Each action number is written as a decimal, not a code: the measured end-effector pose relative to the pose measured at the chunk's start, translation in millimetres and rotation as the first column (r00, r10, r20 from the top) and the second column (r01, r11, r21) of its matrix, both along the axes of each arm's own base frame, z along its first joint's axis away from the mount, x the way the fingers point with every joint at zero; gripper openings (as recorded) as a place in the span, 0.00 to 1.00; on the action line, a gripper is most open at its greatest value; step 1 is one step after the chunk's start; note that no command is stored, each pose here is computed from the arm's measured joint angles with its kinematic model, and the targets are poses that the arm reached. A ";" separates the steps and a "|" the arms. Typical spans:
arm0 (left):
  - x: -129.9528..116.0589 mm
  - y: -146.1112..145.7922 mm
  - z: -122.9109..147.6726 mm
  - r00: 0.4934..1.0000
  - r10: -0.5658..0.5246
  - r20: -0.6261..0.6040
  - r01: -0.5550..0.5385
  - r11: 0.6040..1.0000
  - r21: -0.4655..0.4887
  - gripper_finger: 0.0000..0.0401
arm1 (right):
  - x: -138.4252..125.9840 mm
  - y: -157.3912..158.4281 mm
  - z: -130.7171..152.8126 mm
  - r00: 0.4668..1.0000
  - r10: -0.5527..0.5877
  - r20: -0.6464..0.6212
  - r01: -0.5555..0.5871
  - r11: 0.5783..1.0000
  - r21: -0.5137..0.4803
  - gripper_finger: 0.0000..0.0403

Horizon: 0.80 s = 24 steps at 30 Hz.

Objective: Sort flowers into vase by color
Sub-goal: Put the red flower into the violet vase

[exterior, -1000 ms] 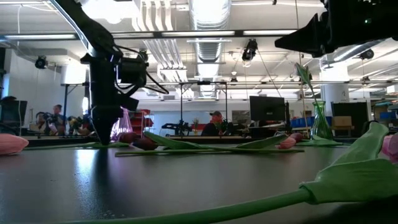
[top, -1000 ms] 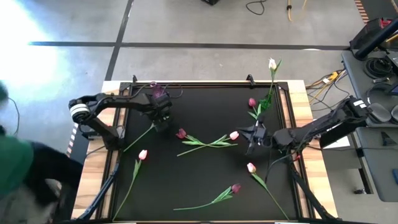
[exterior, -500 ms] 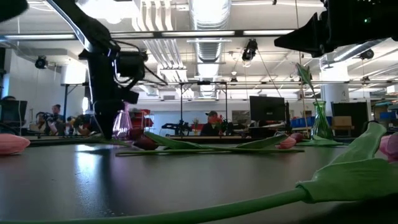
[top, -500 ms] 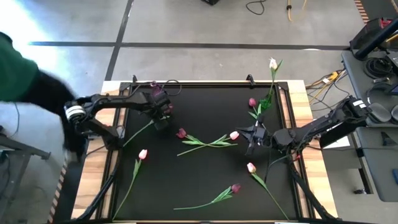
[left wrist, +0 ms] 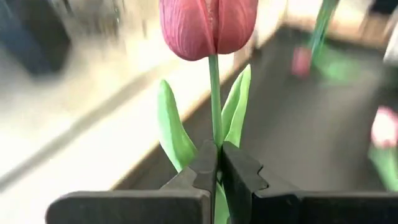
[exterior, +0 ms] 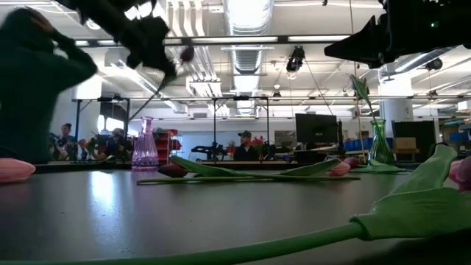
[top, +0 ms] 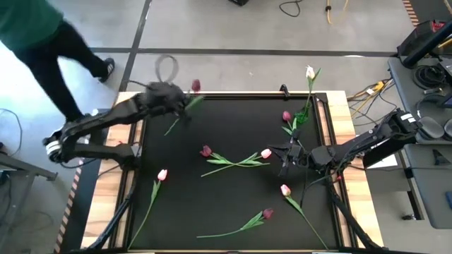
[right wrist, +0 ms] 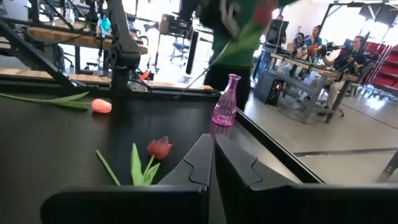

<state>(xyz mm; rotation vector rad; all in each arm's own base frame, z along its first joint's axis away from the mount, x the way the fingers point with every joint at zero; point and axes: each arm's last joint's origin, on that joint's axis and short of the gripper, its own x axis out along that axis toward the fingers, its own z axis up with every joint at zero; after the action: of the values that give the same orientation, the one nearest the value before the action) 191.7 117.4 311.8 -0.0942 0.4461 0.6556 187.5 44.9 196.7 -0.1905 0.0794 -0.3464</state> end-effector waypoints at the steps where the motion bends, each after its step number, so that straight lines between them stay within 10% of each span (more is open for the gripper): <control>1: -3.4 -1.9 10.8 0.998 -0.001 0.070 -0.003 0.999 0.048 0.01 | 0.0 0.0 0.0 1.000 0.000 0.000 0.000 1.000 0.000 0.03; 11: -36.9 -17.5 66.2 0.939 0.029 0.343 -0.157 0.922 0.353 0.00 | 0.0 0.0 0.0 1.000 0.001 0.000 -0.001 1.000 0.000 0.03; 24: -43.1 4.7 72.1 0.922 0.110 0.370 -0.276 0.859 0.432 0.00 | 0.0 0.0 0.0 1.000 0.001 -0.001 -0.001 1.000 -0.002 0.03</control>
<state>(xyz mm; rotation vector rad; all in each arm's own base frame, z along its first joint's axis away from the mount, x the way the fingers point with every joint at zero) 148.7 122.2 383.9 0.2221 -0.0674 0.9184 187.5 44.9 196.7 -0.1922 0.0797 -0.3452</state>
